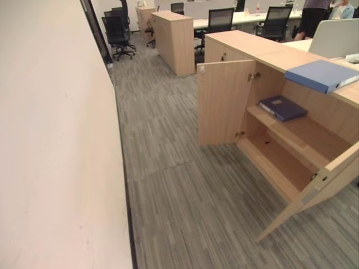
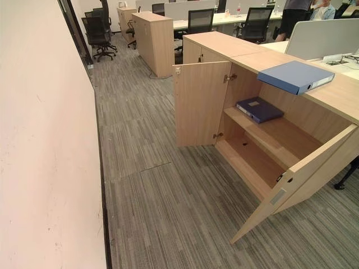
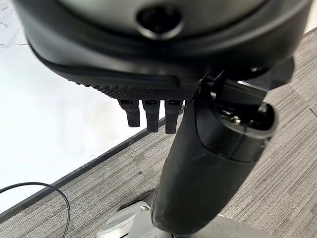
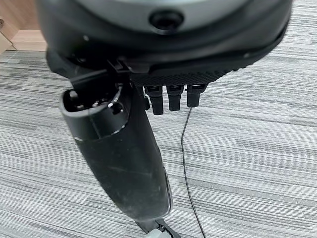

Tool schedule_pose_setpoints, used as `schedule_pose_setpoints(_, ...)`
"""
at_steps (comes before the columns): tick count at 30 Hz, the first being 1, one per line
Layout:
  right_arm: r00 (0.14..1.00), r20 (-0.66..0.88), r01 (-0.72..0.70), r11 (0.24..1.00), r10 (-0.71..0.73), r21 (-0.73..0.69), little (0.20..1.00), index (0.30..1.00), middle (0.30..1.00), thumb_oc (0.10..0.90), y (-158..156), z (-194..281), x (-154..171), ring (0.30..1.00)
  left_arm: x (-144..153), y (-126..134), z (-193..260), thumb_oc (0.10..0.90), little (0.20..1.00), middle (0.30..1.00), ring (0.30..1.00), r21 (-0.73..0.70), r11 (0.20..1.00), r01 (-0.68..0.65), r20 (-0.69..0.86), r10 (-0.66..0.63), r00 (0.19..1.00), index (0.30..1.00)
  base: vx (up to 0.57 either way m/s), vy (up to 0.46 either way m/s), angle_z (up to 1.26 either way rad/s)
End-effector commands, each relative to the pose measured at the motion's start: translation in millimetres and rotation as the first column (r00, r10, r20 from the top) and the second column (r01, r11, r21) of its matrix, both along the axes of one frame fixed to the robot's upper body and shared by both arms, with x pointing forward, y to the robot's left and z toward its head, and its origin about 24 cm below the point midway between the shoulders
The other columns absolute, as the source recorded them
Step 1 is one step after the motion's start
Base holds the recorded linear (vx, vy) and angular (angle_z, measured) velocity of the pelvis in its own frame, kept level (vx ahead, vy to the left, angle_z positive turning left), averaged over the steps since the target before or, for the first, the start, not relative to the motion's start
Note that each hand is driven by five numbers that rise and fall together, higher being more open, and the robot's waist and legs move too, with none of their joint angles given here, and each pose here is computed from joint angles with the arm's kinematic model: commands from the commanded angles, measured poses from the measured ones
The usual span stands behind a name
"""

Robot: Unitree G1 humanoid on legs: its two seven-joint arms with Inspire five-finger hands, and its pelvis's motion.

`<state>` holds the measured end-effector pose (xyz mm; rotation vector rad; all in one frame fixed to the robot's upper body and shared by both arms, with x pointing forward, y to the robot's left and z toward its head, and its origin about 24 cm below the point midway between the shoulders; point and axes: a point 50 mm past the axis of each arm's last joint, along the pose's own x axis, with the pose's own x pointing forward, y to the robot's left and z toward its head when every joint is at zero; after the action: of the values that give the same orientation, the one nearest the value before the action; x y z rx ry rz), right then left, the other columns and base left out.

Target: Put the empty folder in the office cabinet

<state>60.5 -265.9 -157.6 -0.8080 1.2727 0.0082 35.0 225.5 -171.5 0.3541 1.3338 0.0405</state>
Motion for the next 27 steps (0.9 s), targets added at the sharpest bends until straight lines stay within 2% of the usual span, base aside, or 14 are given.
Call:
schedule_pose_setpoints(1,0.999,0.023,-0.025,0.999,0.026,-0.026,0.9,0.9,0.9,0.8,-5,4,16,0.9,9,-3,0,0.8,0.9,0.9,0.9,-0.01,1.0,-0.009,0.015,0.009,1.0,0.9,0.0,0.0,0.0)
schedule_pose_setpoints(12,1.0,0.03,0.008,1.0,-0.008,-0.013,0.9,0.9,0.9,0.8,-3,3,15,0.9,10,-1,0,0.8,0.9,0.9,0.9,0.008,1.0,-0.005,0.016,0.005,1.0,0.9,0.0,0.0,0.0)
schedule_pose_setpoints(17,0.982,0.071,0.175,0.984,-0.177,0.032,0.9,0.9,0.9,0.8,-3,2,12,0.9,6,-1,-1,0.8,0.9,0.9,0.9,0.003,1.0,-0.021,-0.001,0.021,1.0,0.9,0.0,0.0,0.0)
schedule_pose_setpoints(19,0.963,0.129,0.227,0.971,-0.236,0.079,0.9,0.9,0.9,0.8,-1,4,21,0.9,6,-1,-1,0.8,0.9,0.9,0.9,-0.002,0.999,-0.032,0.0,0.032,0.999,0.9,0.0,0.0,0.0)
schedule_pose_setpoints(27,0.956,0.18,0.215,0.971,-0.231,0.107,0.9,0.9,0.9,0.8,0,7,36,0.9,5,-3,-1,0.8,0.9,0.9,0.9,-0.015,1.0,-0.015,-0.009,0.014,1.0,0.9,0.0,0.0,0.0)
